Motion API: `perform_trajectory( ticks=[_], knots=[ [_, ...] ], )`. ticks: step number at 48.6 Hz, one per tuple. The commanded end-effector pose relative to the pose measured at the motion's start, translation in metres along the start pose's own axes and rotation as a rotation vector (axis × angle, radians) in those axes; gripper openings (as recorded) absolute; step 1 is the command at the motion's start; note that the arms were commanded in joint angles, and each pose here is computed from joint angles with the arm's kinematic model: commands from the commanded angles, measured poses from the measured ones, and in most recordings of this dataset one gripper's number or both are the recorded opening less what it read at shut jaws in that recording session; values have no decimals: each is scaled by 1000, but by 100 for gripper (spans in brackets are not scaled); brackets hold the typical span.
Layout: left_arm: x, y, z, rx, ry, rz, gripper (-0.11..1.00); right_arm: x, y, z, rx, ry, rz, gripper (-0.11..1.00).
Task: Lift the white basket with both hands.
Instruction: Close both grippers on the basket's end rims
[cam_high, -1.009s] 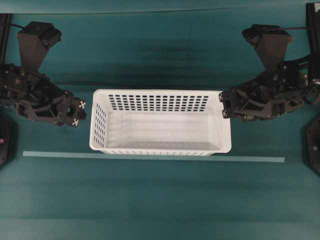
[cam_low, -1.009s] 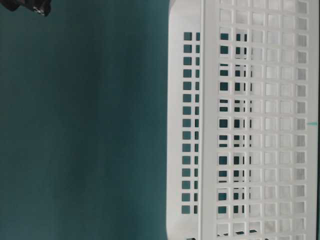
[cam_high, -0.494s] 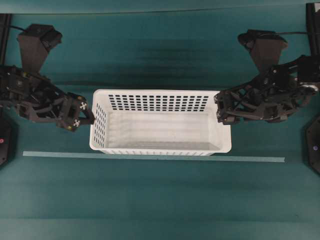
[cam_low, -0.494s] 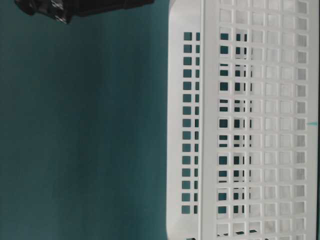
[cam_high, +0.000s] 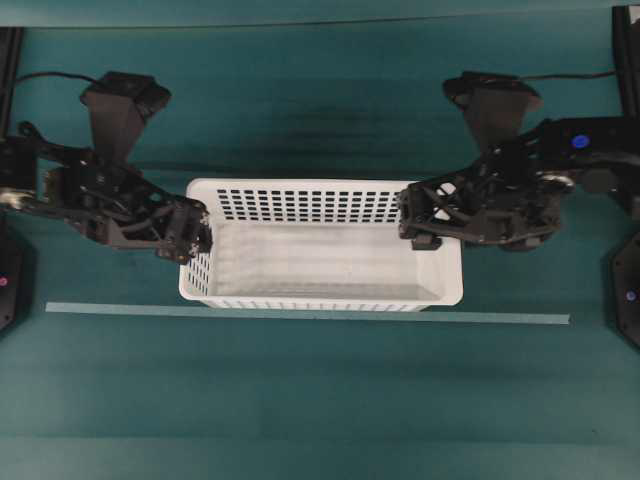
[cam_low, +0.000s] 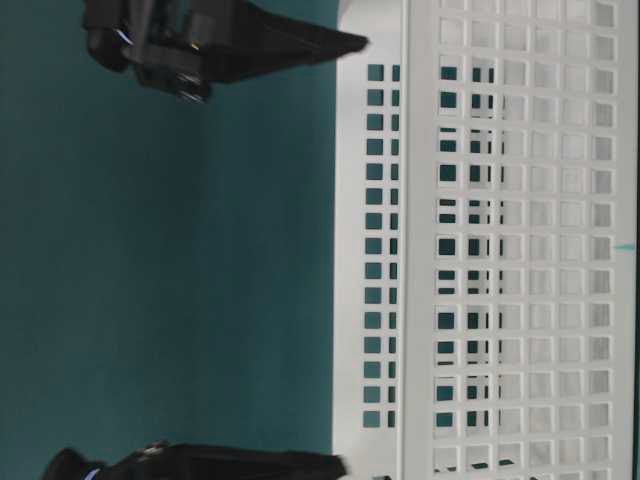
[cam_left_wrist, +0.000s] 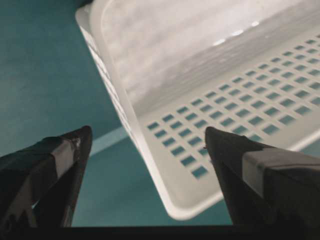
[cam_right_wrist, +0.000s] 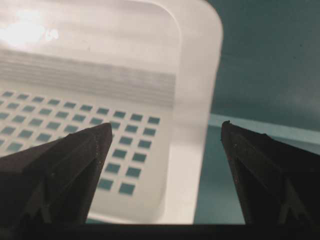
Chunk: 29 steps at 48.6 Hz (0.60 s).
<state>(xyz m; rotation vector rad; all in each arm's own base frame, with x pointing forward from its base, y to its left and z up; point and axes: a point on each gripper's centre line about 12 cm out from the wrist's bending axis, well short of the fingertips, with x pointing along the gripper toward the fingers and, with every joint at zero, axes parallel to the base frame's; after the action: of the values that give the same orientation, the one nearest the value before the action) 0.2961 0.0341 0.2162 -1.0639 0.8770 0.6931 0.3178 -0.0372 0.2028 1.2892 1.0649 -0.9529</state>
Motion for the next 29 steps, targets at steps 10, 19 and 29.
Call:
perform_trajectory(
  ticks=[10, 19, 29],
  knots=[
    [35, 4, 0, -4, -2, 6, 96, 34, -2, 2, 5, 16, -84, 90],
    [44, 7, -1, -4, 10, 29, 95, 44, -9, 3, 2, 11, -112, 90],
    [46, 8, -2, -2, 12, 33, 95, 47, -9, 4, 3, 2, -84, 90]
  ],
)
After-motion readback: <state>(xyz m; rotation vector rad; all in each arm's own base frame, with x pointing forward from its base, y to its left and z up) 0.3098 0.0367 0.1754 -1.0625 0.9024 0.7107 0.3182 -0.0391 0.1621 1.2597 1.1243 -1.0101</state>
